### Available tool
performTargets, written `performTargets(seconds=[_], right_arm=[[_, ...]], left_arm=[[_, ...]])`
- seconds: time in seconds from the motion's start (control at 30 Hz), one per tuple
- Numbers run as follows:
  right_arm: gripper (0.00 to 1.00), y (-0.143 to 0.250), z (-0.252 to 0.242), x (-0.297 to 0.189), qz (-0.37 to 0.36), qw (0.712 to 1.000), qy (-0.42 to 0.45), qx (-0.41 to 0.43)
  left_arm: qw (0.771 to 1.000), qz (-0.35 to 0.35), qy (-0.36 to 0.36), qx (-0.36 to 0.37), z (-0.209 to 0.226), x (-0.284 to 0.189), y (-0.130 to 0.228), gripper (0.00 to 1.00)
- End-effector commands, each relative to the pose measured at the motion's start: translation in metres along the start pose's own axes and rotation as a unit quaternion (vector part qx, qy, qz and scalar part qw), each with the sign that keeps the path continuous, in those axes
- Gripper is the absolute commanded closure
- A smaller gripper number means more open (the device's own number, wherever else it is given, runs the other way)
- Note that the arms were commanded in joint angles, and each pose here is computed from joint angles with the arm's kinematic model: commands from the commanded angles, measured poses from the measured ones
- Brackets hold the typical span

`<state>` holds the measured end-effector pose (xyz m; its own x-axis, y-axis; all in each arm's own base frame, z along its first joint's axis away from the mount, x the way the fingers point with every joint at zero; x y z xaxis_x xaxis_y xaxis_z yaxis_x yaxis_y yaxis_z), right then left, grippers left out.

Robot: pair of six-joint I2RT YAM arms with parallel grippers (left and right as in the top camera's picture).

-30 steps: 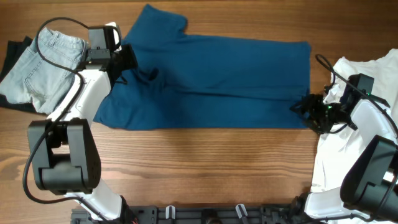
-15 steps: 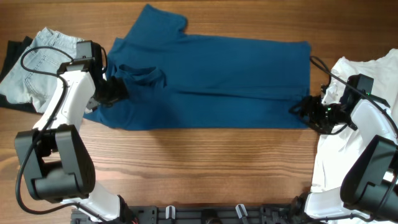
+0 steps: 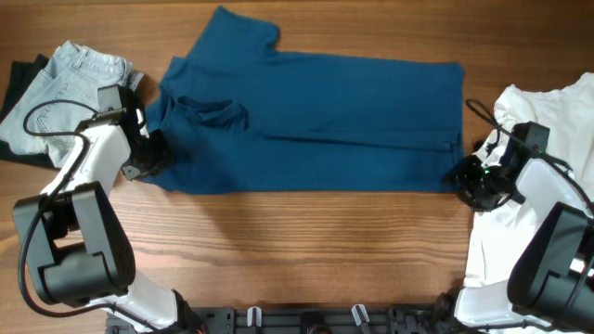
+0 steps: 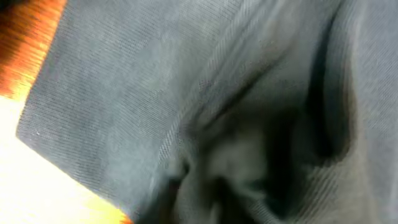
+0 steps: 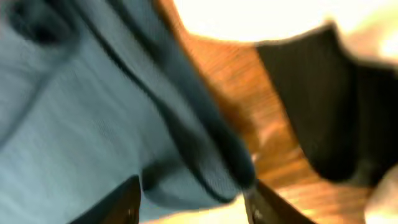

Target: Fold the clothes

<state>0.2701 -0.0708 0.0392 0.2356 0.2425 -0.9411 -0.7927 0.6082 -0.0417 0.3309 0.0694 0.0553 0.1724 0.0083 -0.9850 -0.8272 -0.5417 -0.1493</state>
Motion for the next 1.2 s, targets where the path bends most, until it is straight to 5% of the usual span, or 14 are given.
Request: performTargets(seconds=[0.0, 0.1, 0.23, 0.27, 0.3, 0.33, 0.4, 0.43, 0.53, 0.73, 0.93, 1.0, 1.03, 1.17], right_arm=[[0.73, 0.015, -0.006, 0.014, 0.007, 1.0, -0.004, 0.03], [0.95, 0.028, -0.009, 0.011, 0.033, 0.999, 0.006, 0.039], [0.96, 0.055, -0.029, -0.021, 0.057, 0.99, 0.104, 0.079], [0.86, 0.055, -0.028, -0.029, 0.047, 0.991, 0.105, 0.064], [0.54, 0.054, -0.024, -0.034, 0.037, 0.994, 0.096, 0.044], [0.46, 0.052, -0.022, -0.038, 0.026, 0.995, 0.093, 0.04], [0.5, 0.039, 0.003, -0.047, 0.002, 0.999, 0.017, -0.049], [0.51, 0.035, 0.007, -0.049, -0.007, 0.999, 0.007, -0.053], [0.6, 0.025, 0.036, -0.054, -0.026, 0.991, -0.093, -0.091], [0.47, 0.035, 0.041, -0.035, 0.001, 0.991, -0.112, -0.071], [0.6, 0.046, 0.047, 0.007, 0.045, 0.992, -0.111, -0.04], [0.9, 0.038, 0.056, 0.009, 0.03, 0.99, -0.131, -0.042], [0.95, 0.032, 0.064, 0.006, 0.017, 0.986, -0.158, -0.05], [0.94, 0.008, 0.069, -0.012, -0.018, 0.984, -0.177, -0.026]], left_arm=[[0.999, -0.014, -0.034, -0.012, 0.017, -0.002, -0.004, 0.96], [0.997, 0.009, -0.05, -0.052, 0.047, -0.004, -0.001, 0.96], [0.989, 0.012, -0.061, -0.132, 0.096, -0.017, -0.003, 0.96], [0.988, 0.008, -0.057, -0.14, 0.1, -0.022, -0.003, 0.96], [0.989, -0.001, -0.038, -0.142, 0.096, -0.03, -0.005, 0.96], [0.99, -0.009, -0.031, -0.14, 0.093, -0.036, -0.007, 0.89], [0.99, -0.031, -0.025, -0.134, 0.089, -0.053, -0.007, 0.42], [0.99, -0.044, -0.022, -0.132, 0.087, -0.062, -0.008, 0.36], [0.988, -0.076, -0.011, -0.13, 0.085, -0.083, -0.009, 0.33], [0.989, -0.085, 0.074, -0.093, 0.048, -0.094, -0.011, 0.35], [0.99, -0.1, 0.094, -0.037, 0.011, -0.094, -0.012, 0.37], [0.99, -0.101, 0.099, -0.02, -0.001, -0.094, -0.009, 0.38], [0.99, -0.1, 0.101, -0.014, -0.004, -0.094, -0.008, 0.38], [0.99, -0.098, 0.103, 0.016, -0.021, -0.093, -0.002, 0.39]])
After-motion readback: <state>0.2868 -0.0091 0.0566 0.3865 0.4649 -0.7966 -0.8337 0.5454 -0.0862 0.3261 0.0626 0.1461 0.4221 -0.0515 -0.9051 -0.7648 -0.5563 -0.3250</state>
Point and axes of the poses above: each gripper's point midway between its finger pads, its own x axis out along the fingers, its own z axis along the line the jaws close on, y = z × x, the point moved 4 cm from there along -x, back along the fingers, and after that the axes turned 4 degrees about -x, right-handed, at the moved point
